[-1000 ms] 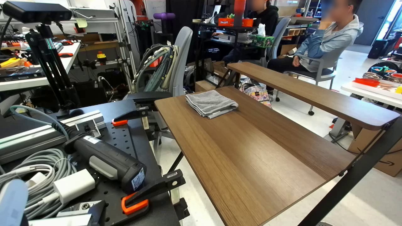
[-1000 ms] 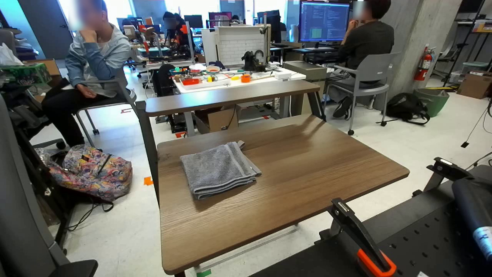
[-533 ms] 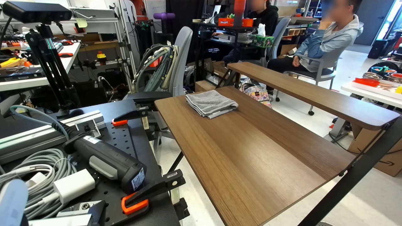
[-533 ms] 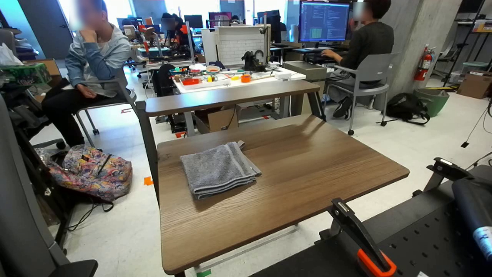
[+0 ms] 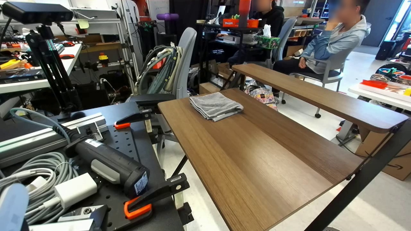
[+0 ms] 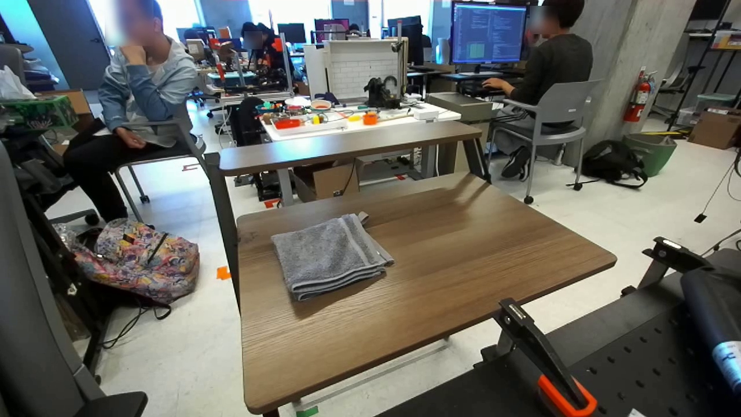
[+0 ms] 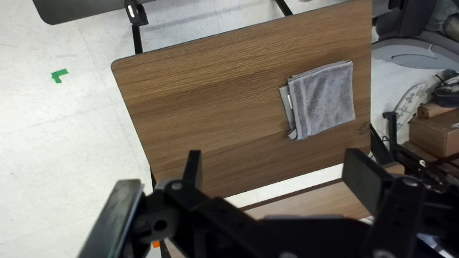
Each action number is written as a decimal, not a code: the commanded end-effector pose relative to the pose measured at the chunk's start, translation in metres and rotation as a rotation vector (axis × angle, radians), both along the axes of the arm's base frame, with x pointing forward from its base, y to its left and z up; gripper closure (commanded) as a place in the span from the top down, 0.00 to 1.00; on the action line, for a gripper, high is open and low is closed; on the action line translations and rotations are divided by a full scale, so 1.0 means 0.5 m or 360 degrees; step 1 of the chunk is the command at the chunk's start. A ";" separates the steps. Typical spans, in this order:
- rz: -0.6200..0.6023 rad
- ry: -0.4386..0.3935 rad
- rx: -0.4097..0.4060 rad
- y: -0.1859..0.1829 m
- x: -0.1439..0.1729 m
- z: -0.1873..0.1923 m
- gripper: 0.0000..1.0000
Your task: Move the gray towel to the right
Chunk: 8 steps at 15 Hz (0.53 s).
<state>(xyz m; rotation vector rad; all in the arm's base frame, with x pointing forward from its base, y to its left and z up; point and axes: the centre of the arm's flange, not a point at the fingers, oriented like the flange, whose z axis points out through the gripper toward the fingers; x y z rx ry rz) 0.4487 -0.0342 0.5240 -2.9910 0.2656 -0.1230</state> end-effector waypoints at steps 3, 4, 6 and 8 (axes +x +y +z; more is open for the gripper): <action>0.0076 0.0063 -0.0191 0.148 0.068 -0.147 1.00; 0.0106 0.0081 -0.0219 0.177 0.078 -0.182 1.00; 0.0172 0.0115 -0.0264 0.234 0.093 -0.248 1.00; 0.0209 0.0128 -0.0278 0.287 0.117 -0.313 1.00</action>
